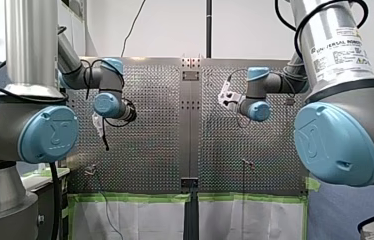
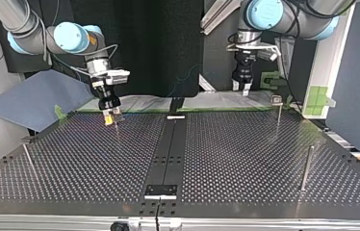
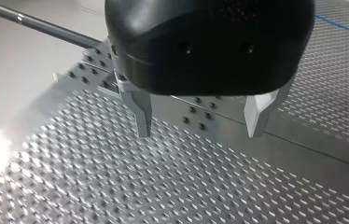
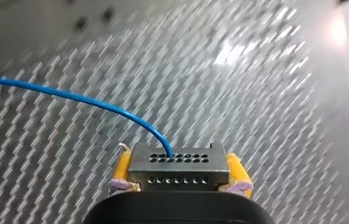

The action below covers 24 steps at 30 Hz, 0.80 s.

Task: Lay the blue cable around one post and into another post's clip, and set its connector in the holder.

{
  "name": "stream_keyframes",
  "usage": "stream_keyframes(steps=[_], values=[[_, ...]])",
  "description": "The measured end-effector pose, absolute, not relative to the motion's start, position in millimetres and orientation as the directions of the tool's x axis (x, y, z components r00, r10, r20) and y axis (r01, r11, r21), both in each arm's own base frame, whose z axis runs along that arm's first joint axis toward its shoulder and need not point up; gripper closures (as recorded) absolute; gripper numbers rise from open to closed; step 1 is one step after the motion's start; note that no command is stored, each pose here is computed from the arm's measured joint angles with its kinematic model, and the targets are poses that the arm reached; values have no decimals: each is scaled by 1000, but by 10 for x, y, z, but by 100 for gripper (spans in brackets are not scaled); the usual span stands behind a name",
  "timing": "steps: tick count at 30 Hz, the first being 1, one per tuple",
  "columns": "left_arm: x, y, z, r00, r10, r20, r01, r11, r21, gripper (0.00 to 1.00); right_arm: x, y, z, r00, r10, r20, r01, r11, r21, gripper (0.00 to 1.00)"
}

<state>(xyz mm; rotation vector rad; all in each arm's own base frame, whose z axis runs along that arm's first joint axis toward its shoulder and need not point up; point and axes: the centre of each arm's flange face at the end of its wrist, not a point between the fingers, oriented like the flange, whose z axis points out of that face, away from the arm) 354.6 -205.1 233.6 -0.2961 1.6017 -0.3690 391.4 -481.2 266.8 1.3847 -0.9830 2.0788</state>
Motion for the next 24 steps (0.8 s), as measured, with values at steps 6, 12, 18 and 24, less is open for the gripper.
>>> stream_keyframes(steps=[6,12,18,24], values=[[3698,-2300,2429,-17,-467,-884,78,881,-466,0,4071,-4728,3144,-408,12,913,-668,-686,-289,100],[3676,-2576,2431,-15,-533,-846,154,835,-528,0,4188,-4620,3599,-428,39,903,-643,-715,-274,100],[3555,-2790,2457,-36,-585,-810,214,788,-578,0,4227,-4500,3954,-443,47,895,-624,-733,-270,100],[3419,-3010,2485,-81,-630,-772,286,727,-624,0,4264,-4414,3938,-427,5,904,-617,-732,-288,100]])
